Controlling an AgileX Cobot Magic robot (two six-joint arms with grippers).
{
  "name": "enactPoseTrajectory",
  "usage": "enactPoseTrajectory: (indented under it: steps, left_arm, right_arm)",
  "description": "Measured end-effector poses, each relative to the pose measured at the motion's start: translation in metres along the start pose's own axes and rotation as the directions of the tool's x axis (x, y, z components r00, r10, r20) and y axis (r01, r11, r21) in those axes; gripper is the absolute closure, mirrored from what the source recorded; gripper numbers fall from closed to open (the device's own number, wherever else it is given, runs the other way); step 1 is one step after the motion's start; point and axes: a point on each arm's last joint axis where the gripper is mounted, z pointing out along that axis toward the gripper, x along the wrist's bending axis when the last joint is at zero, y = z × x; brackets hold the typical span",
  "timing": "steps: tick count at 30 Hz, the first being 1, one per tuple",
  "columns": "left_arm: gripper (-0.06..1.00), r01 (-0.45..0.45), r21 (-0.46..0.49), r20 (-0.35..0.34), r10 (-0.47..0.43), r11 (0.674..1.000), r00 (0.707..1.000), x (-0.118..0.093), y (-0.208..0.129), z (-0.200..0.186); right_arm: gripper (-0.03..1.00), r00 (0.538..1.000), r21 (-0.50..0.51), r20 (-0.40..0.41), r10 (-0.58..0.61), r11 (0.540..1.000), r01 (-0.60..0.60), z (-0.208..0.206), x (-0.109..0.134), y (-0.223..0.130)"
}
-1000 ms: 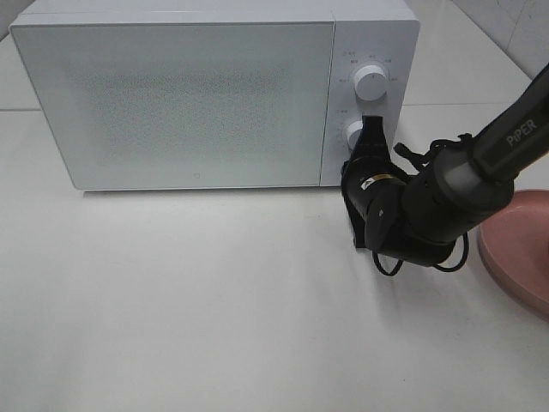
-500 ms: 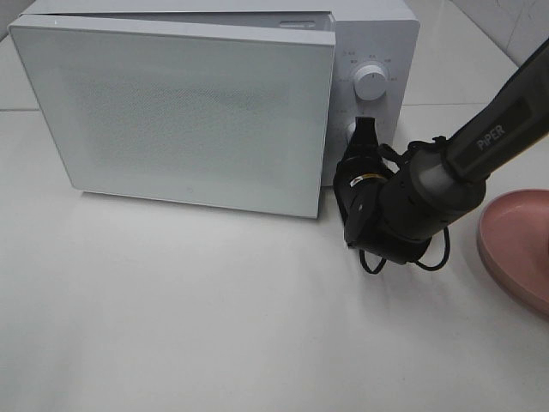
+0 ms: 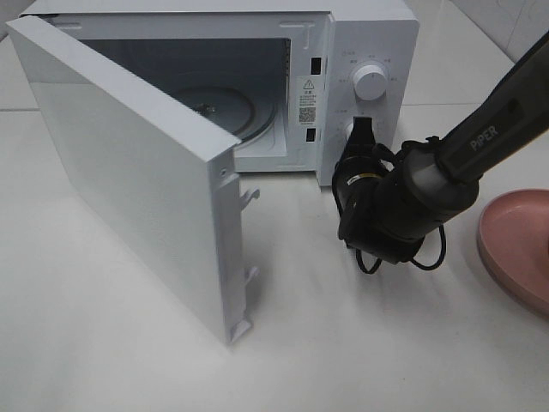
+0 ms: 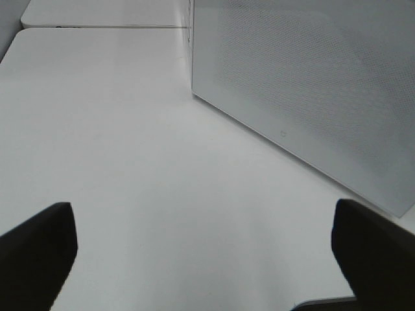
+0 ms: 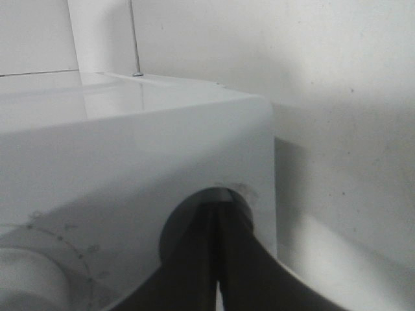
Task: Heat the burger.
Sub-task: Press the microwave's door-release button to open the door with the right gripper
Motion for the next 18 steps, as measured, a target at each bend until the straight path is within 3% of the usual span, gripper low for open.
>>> enactPoseTrajectory:
  steps: [18]
  left_arm:
    - [-0.04, 0.0, 0.0, 0.0, 0.0, 1.0, 1.0, 0.0, 0.0, 0.0]
  right_arm:
    - [0.97, 0.999, 0.027, 0.035, 0.001, 1.0, -0.002, -0.0024, 0.0034, 0.0018]
